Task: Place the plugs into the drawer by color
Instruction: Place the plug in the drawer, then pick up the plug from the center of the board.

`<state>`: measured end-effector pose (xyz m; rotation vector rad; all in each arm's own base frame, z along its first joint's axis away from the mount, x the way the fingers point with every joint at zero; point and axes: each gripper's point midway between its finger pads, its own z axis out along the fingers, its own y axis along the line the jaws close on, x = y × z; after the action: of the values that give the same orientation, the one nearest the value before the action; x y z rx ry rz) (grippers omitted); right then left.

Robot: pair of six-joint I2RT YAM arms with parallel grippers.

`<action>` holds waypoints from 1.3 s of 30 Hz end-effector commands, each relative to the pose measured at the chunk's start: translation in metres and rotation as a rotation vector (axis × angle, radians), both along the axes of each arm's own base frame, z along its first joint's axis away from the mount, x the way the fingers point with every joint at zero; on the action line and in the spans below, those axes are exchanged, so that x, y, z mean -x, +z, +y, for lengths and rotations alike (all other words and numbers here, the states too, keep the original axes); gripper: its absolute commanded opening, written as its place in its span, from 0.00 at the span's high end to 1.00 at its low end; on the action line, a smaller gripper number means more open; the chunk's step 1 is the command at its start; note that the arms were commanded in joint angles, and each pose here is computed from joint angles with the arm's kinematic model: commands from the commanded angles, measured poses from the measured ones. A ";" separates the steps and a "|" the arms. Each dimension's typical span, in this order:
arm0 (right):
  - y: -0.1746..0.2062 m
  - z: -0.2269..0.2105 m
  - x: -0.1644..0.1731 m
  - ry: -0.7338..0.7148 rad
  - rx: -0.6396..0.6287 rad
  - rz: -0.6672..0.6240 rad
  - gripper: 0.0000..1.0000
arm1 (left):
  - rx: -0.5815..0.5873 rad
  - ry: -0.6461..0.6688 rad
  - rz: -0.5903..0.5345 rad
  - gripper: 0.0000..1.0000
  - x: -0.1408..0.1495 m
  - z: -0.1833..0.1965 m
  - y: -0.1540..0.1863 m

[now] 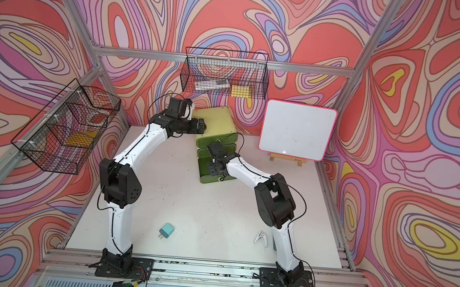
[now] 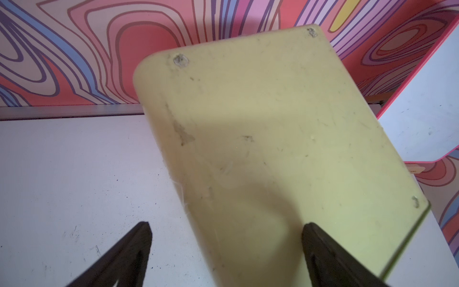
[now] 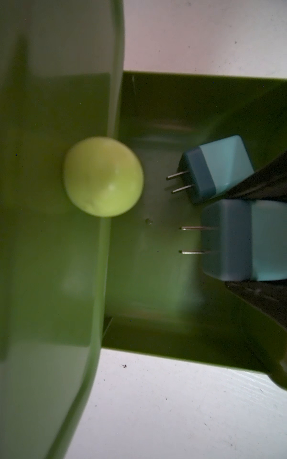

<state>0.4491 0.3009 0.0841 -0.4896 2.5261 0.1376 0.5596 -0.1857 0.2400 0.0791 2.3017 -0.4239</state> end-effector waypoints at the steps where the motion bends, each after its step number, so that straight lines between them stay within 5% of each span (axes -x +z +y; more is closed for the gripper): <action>1: -0.005 -0.008 -0.013 -0.048 0.010 -0.004 0.59 | -0.026 0.008 0.050 0.07 0.007 0.008 -0.015; 10: -0.005 -0.008 -0.017 -0.051 0.013 0.000 0.57 | -0.028 0.009 0.045 0.06 0.006 0.008 -0.013; 18: 0.019 -0.007 -0.014 -0.020 -0.009 -0.025 0.38 | -0.037 0.010 0.039 0.06 0.006 0.010 -0.012; 23: 0.039 -0.002 -0.002 0.052 -0.050 -0.038 0.36 | -0.039 0.011 0.039 0.06 0.006 0.011 -0.012; 31: 0.076 0.069 0.118 0.439 -0.160 -0.184 0.36 | -0.038 0.011 0.039 0.06 0.006 0.011 -0.011; 39: 0.015 0.131 0.242 0.768 -0.030 -0.125 0.37 | -0.034 0.008 0.036 0.06 0.006 0.010 -0.009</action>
<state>0.2168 0.4326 0.1273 -1.2891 2.0869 0.4809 0.5598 -0.1856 0.2402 0.0829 2.3000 -0.4219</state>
